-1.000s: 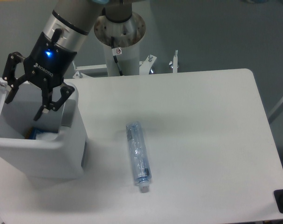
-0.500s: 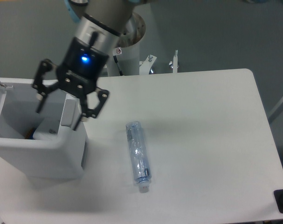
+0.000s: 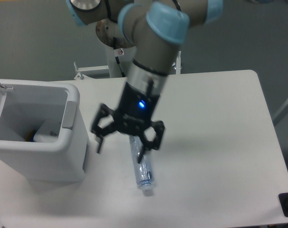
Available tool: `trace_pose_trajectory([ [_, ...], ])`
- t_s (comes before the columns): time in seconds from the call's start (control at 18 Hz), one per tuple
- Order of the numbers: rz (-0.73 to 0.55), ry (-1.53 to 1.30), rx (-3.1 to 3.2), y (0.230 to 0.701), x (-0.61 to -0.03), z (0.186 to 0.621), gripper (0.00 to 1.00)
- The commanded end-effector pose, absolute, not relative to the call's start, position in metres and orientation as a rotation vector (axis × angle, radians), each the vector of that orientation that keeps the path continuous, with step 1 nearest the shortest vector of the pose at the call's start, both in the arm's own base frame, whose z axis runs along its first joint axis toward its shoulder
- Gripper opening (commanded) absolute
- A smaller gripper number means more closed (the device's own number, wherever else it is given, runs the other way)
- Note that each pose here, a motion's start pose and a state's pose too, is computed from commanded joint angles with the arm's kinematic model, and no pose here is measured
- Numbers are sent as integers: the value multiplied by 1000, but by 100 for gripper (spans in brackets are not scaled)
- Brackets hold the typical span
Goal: Place the trash in the trash can
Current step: 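Move the gripper back over the clear water bottle, then lower the gripper onto the bottle's cap end and close it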
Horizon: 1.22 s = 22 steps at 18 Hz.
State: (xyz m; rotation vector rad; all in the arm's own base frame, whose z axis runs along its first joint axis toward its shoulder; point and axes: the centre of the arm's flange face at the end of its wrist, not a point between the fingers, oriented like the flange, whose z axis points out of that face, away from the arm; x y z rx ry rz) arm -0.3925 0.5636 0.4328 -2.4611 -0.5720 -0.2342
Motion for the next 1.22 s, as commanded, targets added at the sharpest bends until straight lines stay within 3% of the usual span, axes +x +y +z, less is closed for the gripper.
trace_pose_trajectory([
  [0.72, -336, -706, -2811, 596, -422, 333, 99],
  [1.22, -215, -719, -3002, 620, -416, 271, 100],
])
